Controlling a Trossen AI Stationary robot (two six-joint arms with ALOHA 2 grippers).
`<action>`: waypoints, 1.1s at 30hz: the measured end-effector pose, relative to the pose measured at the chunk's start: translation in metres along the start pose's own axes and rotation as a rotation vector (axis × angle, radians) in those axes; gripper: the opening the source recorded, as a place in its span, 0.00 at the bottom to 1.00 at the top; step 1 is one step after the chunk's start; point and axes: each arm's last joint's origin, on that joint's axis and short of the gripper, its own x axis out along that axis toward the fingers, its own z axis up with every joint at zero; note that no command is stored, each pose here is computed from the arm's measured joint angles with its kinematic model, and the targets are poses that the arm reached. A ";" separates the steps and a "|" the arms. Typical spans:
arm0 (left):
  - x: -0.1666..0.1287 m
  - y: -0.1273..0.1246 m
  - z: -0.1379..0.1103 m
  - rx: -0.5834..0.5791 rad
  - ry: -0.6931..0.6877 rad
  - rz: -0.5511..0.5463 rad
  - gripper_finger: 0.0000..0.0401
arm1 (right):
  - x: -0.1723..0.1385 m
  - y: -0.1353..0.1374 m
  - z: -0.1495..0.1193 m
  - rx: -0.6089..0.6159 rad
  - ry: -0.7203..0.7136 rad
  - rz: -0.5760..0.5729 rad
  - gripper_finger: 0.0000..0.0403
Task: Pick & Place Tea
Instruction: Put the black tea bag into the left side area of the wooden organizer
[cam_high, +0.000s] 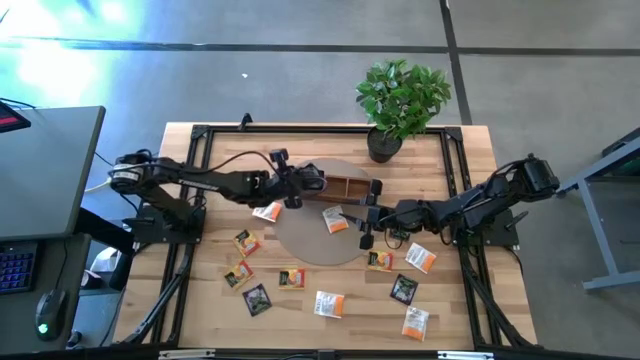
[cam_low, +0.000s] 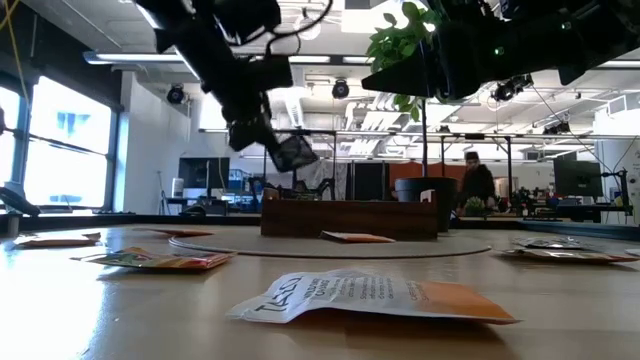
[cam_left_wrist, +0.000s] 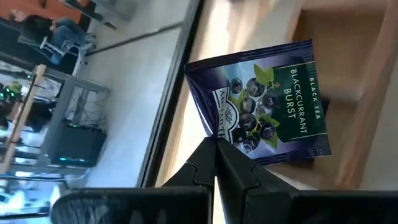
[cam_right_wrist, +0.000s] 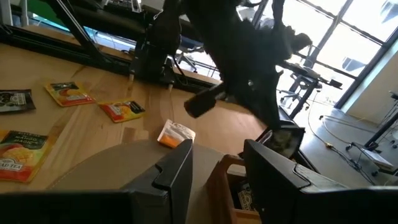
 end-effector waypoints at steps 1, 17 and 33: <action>0.004 -0.002 -0.001 0.027 0.013 0.002 0.00 | 0.000 0.000 0.000 0.000 0.001 0.000 0.35; 0.040 -0.032 -0.003 0.246 0.091 0.169 0.00 | 0.000 0.000 -0.001 -0.006 0.006 0.002 0.35; 0.045 -0.038 -0.005 0.408 0.091 0.116 0.01 | 0.000 0.000 -0.001 -0.013 0.010 0.003 0.35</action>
